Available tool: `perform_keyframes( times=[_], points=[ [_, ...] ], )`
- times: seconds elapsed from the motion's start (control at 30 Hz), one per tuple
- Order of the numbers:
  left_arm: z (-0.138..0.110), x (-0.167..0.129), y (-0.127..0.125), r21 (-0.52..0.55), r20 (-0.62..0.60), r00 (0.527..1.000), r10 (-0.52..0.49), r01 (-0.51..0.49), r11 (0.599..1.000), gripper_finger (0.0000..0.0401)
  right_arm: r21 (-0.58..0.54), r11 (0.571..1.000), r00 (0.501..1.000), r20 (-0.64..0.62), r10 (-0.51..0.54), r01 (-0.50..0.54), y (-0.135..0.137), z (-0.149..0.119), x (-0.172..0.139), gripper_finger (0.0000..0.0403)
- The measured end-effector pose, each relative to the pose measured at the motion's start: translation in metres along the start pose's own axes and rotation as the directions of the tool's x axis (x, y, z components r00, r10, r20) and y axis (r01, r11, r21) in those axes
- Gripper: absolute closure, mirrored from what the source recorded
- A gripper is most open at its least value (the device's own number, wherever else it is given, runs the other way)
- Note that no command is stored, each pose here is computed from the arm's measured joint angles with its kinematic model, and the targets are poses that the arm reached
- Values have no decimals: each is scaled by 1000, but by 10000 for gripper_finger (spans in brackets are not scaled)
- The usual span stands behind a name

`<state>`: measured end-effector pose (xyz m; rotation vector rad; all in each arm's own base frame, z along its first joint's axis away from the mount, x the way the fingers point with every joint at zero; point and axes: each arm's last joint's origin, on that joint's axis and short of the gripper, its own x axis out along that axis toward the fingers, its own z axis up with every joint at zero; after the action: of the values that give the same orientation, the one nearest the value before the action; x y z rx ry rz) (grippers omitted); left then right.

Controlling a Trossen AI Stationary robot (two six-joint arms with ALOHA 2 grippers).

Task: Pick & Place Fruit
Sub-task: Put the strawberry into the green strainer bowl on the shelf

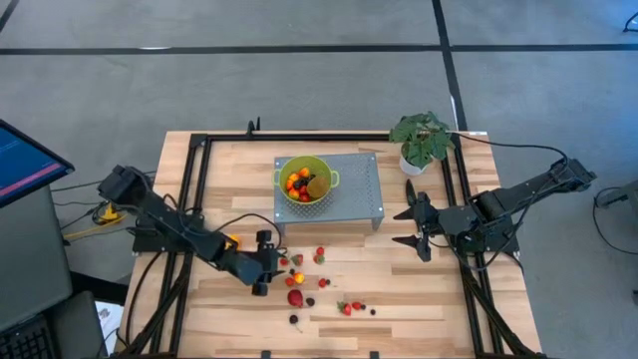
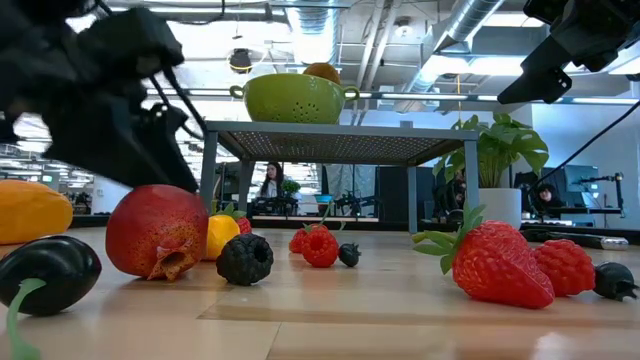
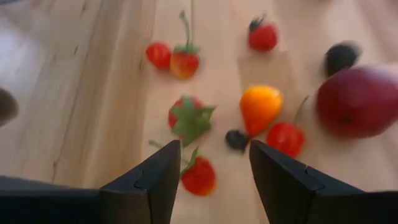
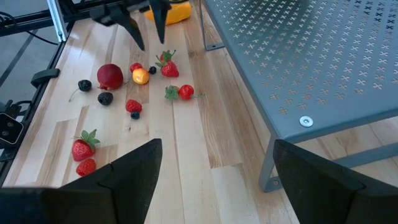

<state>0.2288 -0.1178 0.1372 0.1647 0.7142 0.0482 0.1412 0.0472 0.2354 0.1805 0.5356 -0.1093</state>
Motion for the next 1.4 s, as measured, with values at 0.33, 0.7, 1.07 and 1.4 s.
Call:
perform_keyframes(
  times=[0.33,0.7,1.07,1.4],
  points=[
    [-11,19,7,-133,-71,995,71,-80,988,219,0,1000,1000,0,0,0,0,0,0,101],
    [-19,29,7,-167,-106,990,88,-105,980,219,0,1000,1000,0,0,0,0,0,0,101],
    [-22,35,5,-206,-111,989,94,-116,972,222,0,1000,1000,0,0,0,0,0,0,101],
    [-21,35,4,-211,-108,991,79,-100,972,282,-1,1000,1000,0,-1,1,0,0,0,101]
  ],
)
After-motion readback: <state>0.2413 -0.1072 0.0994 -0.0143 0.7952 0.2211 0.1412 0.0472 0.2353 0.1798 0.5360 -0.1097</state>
